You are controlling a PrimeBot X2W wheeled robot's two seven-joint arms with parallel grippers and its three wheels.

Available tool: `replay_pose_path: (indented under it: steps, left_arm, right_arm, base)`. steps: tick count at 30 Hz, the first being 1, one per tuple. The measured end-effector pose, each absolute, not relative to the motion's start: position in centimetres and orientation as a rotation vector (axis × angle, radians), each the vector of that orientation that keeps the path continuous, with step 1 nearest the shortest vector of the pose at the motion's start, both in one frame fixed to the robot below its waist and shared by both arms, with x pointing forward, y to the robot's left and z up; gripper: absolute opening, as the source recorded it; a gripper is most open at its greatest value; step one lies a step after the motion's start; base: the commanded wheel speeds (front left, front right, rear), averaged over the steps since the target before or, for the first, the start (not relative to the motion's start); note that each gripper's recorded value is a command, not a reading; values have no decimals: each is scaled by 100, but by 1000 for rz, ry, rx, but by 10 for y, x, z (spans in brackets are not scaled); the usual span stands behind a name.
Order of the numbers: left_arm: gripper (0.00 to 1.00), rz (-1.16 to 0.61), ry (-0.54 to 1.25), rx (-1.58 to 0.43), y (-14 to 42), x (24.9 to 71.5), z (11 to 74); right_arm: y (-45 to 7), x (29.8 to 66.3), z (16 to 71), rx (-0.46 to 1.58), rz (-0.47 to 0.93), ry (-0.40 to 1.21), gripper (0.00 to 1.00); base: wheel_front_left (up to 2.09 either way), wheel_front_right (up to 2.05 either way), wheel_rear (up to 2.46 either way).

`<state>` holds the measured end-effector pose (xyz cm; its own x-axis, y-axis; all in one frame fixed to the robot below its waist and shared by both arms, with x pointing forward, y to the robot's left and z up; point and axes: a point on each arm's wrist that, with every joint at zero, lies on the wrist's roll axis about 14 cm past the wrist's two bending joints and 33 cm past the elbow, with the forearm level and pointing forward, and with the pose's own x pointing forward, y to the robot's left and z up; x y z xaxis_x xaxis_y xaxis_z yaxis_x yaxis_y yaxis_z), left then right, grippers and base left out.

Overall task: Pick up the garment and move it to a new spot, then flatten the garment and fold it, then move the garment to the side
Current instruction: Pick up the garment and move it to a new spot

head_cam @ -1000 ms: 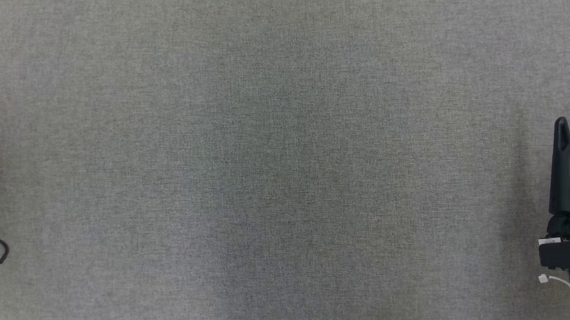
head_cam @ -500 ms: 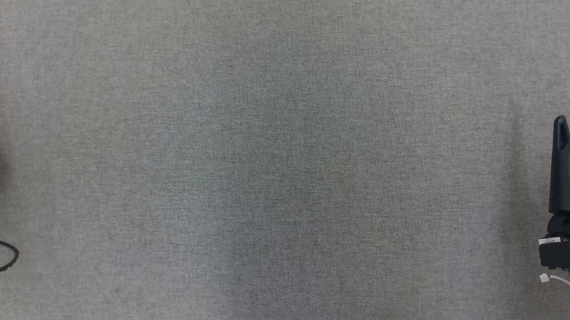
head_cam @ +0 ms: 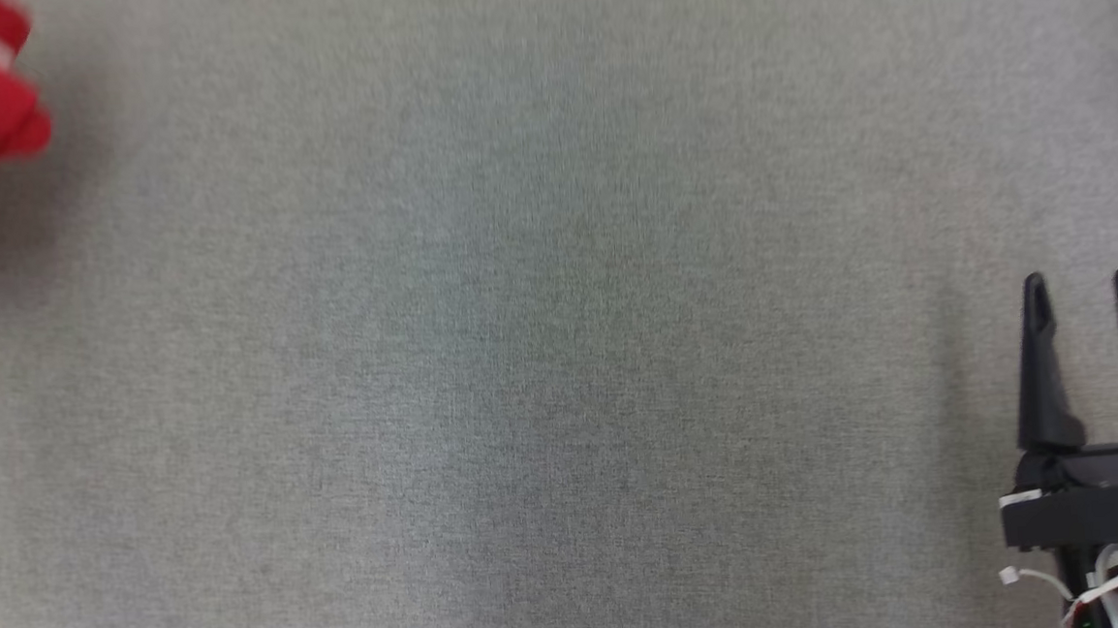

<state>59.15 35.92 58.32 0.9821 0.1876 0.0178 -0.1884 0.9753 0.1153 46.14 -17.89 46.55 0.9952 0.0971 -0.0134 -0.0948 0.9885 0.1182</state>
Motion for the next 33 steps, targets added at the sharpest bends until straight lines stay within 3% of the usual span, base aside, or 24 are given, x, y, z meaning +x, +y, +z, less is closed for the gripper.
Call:
replay_pose_path:
  steps: [8,14,24,33]
  left_arm:
    - [0,-86,-281,145,250,607,698]
    - [0,-341,-352,86,141,604,728]
    - [0,-768,-268,-55,-50,557,681]
    - [0,-884,-39,-193,-114,513,584]
  right_arm:
    - [-179,444,475,185,69,-18,100]
    - [-199,424,475,211,-6,-22,100]
    - [-254,381,484,211,-179,-43,100]
    - [-290,342,495,219,-307,-77,100]
  base:
    - [0,0,0]
    - [0,0,0]
    - [0,0,0]
    - [0,0,0]
